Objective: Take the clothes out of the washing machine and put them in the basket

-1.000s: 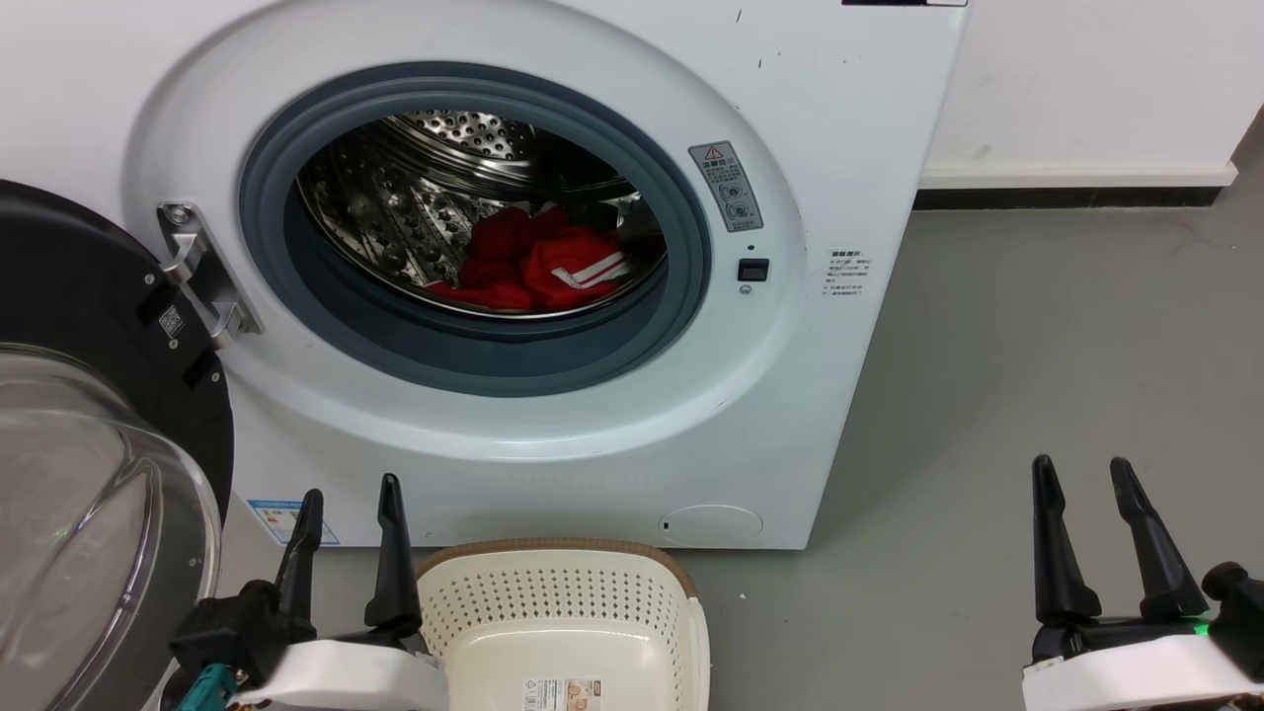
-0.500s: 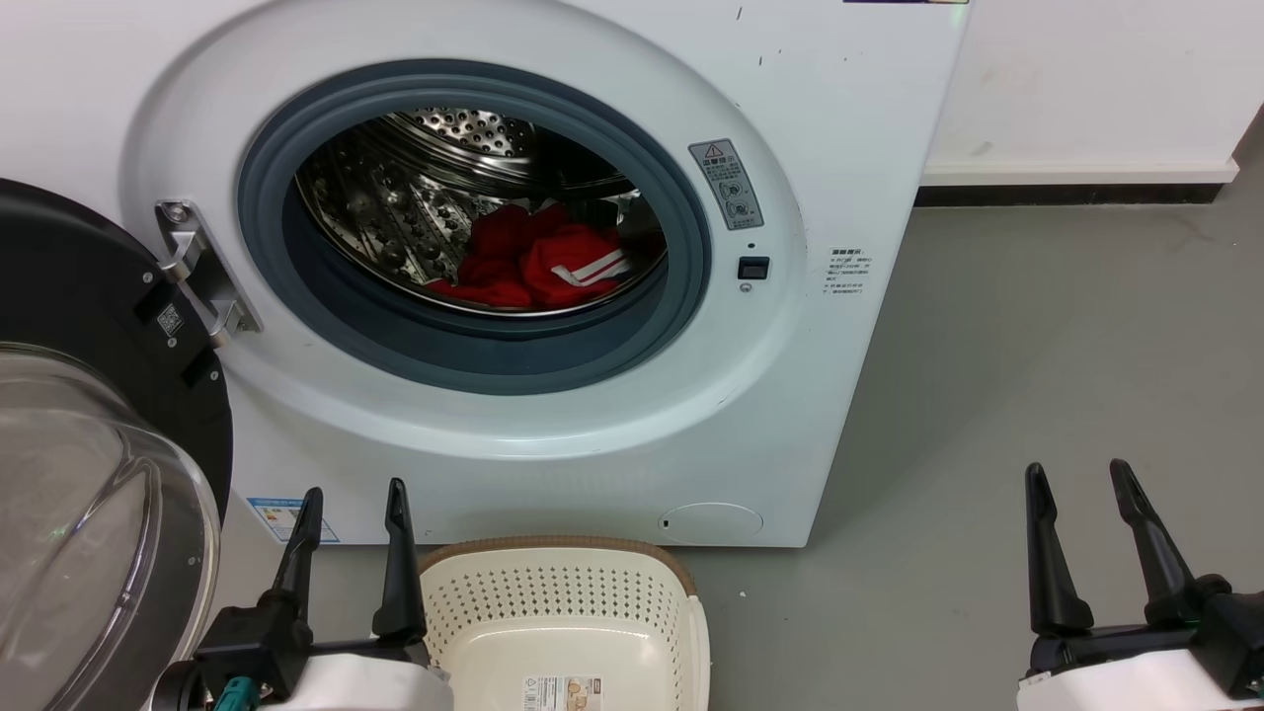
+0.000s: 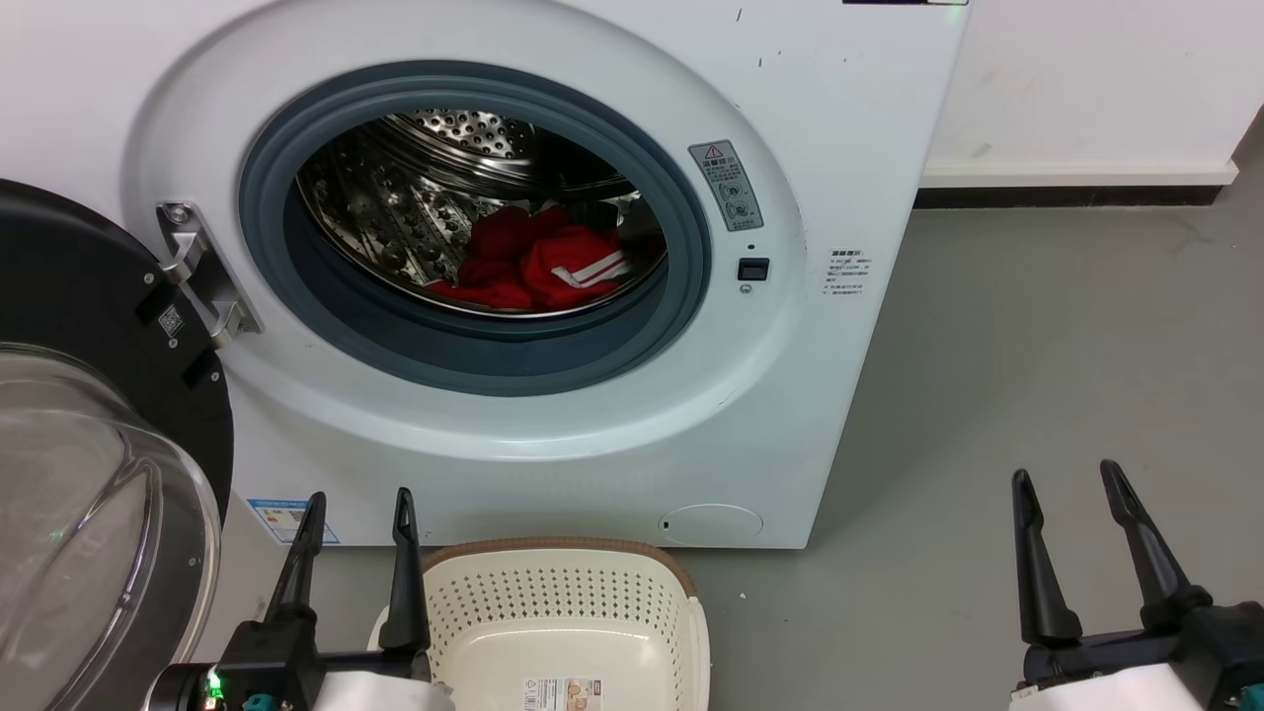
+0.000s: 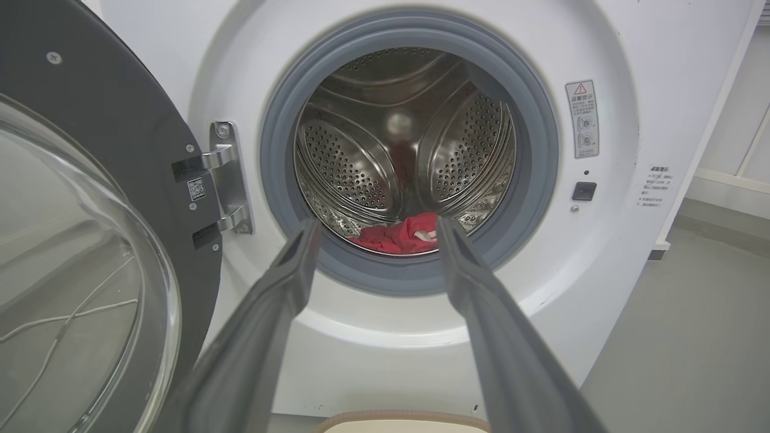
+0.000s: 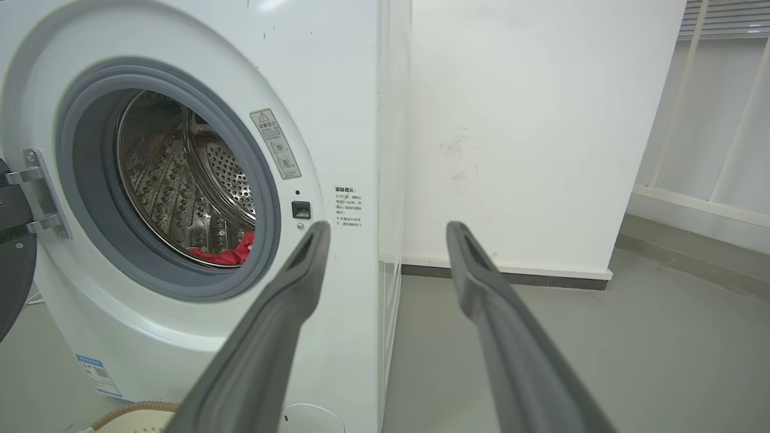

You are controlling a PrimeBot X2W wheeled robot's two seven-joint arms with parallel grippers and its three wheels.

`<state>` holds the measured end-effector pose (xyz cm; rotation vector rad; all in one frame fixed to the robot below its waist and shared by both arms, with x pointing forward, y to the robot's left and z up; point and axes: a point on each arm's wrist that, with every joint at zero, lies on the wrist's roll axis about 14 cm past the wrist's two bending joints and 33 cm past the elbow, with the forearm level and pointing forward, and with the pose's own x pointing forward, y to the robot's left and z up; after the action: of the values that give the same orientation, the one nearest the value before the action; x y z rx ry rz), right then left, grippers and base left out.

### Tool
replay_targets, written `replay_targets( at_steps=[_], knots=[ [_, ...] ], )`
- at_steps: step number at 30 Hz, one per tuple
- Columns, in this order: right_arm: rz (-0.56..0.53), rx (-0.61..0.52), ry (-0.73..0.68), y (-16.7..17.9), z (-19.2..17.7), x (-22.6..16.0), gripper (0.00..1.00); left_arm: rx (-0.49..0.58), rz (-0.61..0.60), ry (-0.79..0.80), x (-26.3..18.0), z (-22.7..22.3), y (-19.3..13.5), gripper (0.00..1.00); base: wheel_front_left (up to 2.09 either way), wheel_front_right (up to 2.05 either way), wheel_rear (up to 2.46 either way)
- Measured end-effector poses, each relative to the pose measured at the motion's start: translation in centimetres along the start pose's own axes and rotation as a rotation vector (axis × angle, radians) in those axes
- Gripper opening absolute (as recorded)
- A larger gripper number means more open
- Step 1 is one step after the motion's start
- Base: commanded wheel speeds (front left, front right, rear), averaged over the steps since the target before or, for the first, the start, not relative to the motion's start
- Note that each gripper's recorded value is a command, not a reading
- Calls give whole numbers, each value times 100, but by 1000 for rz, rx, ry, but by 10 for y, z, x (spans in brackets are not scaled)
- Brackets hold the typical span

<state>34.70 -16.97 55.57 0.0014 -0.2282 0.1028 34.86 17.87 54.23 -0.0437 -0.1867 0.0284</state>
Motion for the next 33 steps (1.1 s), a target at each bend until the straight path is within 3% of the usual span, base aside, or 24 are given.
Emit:
replay_targets(
  at_steps=[10, 33],
  knots=[
    [20, -32, -12, 5, 2, -2, 100, 48, -6, -6, -3, -1, 1, 100, 0, 0, 0],
    [-18, 6, 26, -5, -10, -7, 100, 37, 6, 27, -4, -11, 2, 100, 0, 0, 0]
  ],
)
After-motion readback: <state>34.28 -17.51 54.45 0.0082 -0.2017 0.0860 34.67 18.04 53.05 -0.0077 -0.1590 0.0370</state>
